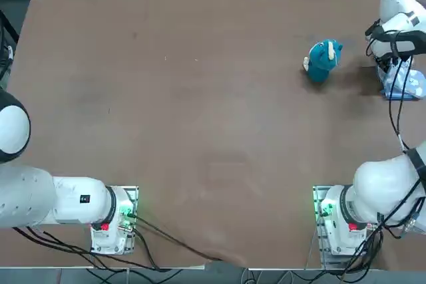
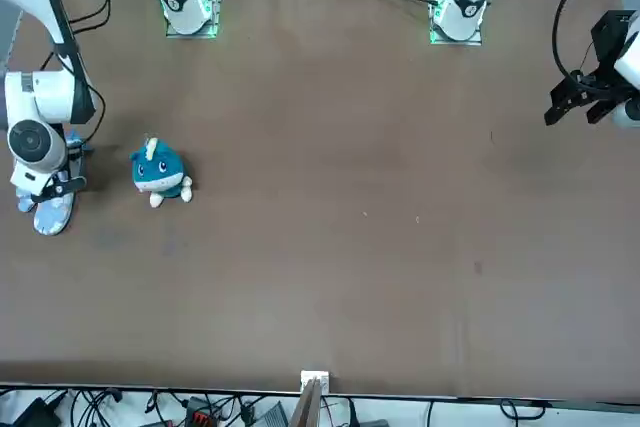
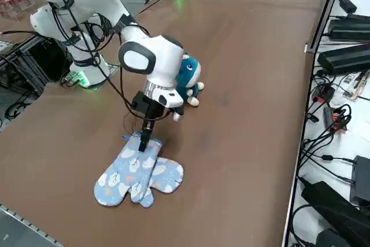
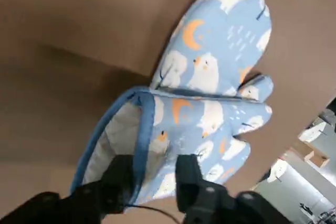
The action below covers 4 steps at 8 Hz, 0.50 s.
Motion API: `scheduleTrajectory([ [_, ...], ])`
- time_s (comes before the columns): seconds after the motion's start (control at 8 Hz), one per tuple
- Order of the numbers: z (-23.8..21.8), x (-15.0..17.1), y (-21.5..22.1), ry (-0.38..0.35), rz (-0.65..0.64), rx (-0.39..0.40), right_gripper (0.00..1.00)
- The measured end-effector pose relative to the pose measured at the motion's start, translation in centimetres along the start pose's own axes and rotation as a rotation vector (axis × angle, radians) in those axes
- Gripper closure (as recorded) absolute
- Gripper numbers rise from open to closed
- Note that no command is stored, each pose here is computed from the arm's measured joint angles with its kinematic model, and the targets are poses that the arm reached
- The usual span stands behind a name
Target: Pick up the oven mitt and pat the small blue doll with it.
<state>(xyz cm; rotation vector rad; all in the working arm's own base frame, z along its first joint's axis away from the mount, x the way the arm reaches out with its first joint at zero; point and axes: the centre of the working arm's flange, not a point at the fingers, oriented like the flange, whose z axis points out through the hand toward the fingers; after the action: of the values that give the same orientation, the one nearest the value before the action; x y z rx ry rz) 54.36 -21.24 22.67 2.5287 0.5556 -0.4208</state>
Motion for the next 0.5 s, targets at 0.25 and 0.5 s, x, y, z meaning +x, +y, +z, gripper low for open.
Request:
scheduleTrajectory([
  [0.25,-2.5,2.2,-1.2,0.067,0.035,0.024,0.09],
  [0.5,-8.6,4.2,-0.2,0.139,0.119,0.079,0.0],
])
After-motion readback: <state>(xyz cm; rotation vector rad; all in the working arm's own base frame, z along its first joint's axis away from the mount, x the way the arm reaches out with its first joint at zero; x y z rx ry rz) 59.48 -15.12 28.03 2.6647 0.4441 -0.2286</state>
